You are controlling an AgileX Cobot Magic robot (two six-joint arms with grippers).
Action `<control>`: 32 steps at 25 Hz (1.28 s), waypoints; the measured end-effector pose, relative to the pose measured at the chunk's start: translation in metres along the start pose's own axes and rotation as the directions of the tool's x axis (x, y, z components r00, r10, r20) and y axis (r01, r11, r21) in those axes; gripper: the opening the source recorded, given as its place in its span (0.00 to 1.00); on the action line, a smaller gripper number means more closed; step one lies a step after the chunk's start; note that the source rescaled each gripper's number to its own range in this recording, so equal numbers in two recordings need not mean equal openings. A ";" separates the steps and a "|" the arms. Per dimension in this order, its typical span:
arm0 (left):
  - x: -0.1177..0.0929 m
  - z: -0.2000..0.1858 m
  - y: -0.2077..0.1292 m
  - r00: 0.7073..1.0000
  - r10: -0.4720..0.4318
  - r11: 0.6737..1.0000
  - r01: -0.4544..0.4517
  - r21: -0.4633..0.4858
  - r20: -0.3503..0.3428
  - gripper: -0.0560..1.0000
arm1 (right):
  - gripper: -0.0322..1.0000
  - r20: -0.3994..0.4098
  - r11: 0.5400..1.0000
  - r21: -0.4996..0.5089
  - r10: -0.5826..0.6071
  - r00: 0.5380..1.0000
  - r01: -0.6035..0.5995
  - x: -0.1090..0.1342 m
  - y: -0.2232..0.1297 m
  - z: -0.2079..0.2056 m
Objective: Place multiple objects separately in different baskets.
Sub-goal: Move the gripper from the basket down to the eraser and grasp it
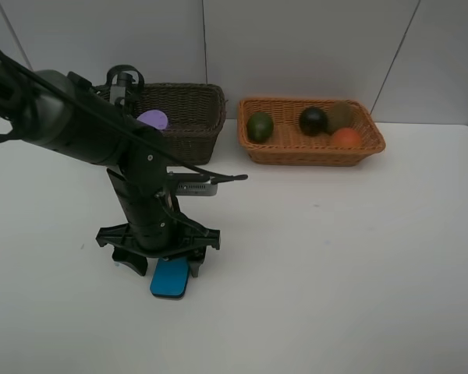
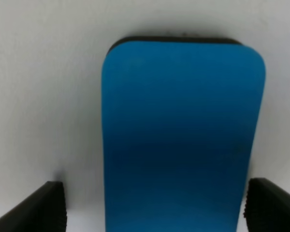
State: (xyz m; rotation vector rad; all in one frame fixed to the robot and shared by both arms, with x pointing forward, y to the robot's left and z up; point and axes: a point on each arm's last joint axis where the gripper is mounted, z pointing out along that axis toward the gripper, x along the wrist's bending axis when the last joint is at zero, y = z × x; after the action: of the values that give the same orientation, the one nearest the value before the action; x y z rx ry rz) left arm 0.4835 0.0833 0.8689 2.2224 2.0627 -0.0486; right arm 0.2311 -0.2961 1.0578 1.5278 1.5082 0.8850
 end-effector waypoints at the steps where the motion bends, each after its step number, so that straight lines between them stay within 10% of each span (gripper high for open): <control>1: 0.000 0.000 0.000 1.000 0.002 1.000 -0.002 0.000 0.000 0.97 | 1.00 0.000 1.000 0.000 0.000 1.000 0.000 0.000 0.000 0.000; 9: 0.000 0.000 0.000 1.000 0.018 1.000 -0.018 -0.003 0.001 0.96 | 1.00 0.000 1.000 0.000 0.000 1.000 0.000 0.000 0.000 0.000; 13: 0.000 0.000 0.001 1.000 0.018 1.000 -0.018 -0.009 0.005 0.64 | 1.00 0.000 1.000 0.000 0.000 1.000 0.000 0.000 0.000 0.000; 32: 0.000 0.000 0.000 1.000 0.009 1.000 -0.009 0.000 0.007 0.66 | 1.00 -0.001 1.000 0.000 0.000 1.000 0.000 0.000 0.000 0.000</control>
State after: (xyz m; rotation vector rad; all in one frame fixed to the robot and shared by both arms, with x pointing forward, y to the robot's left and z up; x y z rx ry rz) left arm 0.4837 0.0829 0.8690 2.2281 2.0483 -0.0557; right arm 0.2311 -0.2960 1.0578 1.5280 1.5085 0.8861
